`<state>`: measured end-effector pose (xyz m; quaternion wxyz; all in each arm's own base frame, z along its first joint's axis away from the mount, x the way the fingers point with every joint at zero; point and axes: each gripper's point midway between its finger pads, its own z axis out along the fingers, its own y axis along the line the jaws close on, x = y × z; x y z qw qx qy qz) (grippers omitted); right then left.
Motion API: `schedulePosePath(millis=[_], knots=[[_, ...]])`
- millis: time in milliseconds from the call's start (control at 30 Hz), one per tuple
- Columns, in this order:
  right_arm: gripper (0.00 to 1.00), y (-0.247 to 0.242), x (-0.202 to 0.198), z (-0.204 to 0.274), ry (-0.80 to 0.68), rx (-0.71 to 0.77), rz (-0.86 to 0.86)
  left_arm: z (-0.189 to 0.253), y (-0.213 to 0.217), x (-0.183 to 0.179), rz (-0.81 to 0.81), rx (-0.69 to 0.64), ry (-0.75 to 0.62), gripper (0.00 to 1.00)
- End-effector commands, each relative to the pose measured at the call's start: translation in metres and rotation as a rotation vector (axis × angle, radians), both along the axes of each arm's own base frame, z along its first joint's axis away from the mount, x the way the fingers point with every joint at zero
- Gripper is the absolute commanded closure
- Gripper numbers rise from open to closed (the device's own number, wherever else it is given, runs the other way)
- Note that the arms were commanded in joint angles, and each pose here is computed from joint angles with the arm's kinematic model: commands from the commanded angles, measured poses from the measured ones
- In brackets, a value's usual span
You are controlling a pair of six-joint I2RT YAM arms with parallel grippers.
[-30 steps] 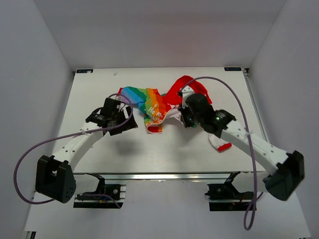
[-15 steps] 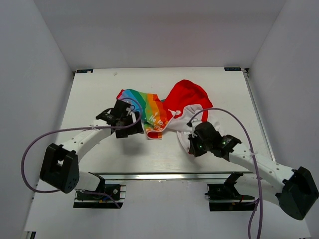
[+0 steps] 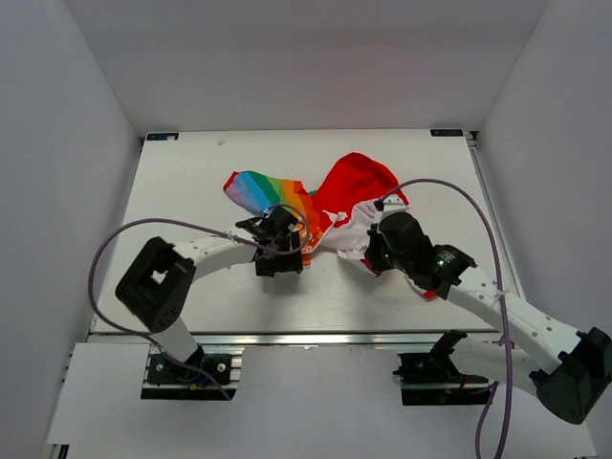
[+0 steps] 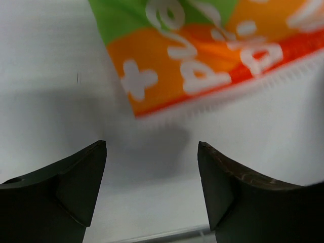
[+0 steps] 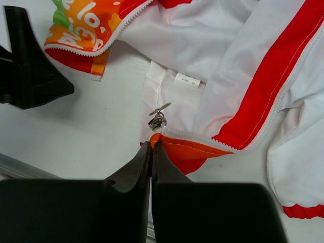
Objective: Zip up the jacket
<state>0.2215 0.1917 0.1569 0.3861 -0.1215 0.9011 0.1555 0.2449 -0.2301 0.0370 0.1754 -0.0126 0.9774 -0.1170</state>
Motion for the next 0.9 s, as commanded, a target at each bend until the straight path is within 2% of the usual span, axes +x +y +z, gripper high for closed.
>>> schedulePosePath(millis=[0,67,167,200,233,300,333,400,433,467,500,533,567,600,633,733,767,800,833,867], knots=[[1.00,0.002,0.011,0.026,-0.065,0.064,-0.046,-0.003,-0.014,0.037,0.112,-0.003,-0.074,0.20],[1.00,0.000,0.012,0.028,-0.070,0.060,-0.054,-0.013,-0.014,0.048,0.127,0.032,-0.084,0.24],[1.00,-0.006,0.016,0.029,-0.086,0.042,-0.082,-0.014,-0.009,0.067,0.175,0.109,-0.117,0.38],[1.00,-0.008,0.018,0.030,-0.092,0.040,-0.092,-0.013,-0.010,0.071,0.183,0.120,-0.123,0.51],[1.00,-0.011,0.020,0.030,-0.099,0.032,-0.099,-0.006,-0.013,0.078,0.188,0.123,-0.136,0.60],[1.00,-0.016,0.027,0.032,-0.109,0.022,-0.122,0.002,-0.015,0.084,0.190,0.132,-0.145,0.93],[1.00,-0.019,0.030,0.032,-0.113,0.004,-0.122,0.018,-0.018,0.090,0.187,0.132,-0.154,1.00],[1.00,-0.026,0.045,0.051,-0.132,-0.004,-0.146,0.040,-0.019,0.092,0.158,0.153,-0.153,1.00],[1.00,-0.030,0.051,0.060,-0.137,-0.010,-0.159,0.049,-0.007,0.079,0.141,0.213,-0.102,1.00],[1.00,-0.043,0.054,0.067,-0.122,-0.052,-0.172,0.086,-0.017,0.093,0.136,0.174,-0.140,1.00],[1.00,-0.043,0.067,0.105,-0.165,-0.029,-0.194,0.100,-0.015,0.092,0.112,0.203,-0.124,1.00],[1.00,-0.050,0.073,0.122,-0.179,-0.038,-0.228,0.115,0.000,0.076,0.088,0.275,-0.064,1.00],[1.00,-0.057,0.076,0.126,-0.156,-0.083,-0.239,0.164,-0.010,0.092,0.046,0.230,-0.150,1.00],[1.00,-0.058,0.083,0.164,-0.221,-0.046,-0.257,0.183,-0.005,0.091,0.034,0.247,-0.164,1.00],[1.00,-0.059,0.085,0.174,-0.233,-0.048,-0.258,0.194,-0.002,0.088,-0.013,0.259,-0.172,1.00],[1.00,-0.043,0.075,0.177,-0.192,-0.020,-0.141,0.208,-0.005,0.060,-0.105,0.137,-0.120,1.00],[1.00,-0.041,0.068,0.174,-0.183,-0.009,-0.111,0.201,-0.007,0.048,-0.141,0.119,-0.077,1.00],[1.00,-0.038,0.063,0.166,-0.167,-0.003,-0.084,0.175,-0.002,0.029,-0.162,0.131,0.028,1.00],[1.00,-0.037,0.055,0.137,-0.099,-0.024,-0.057,0.169,0.002,0.014,-0.176,0.120,0.062,1.00],[1.00,-0.034,0.042,0.126,-0.066,-0.007,-0.021,0.155,0.007,0.000,-0.209,0.130,0.113,1.00]])
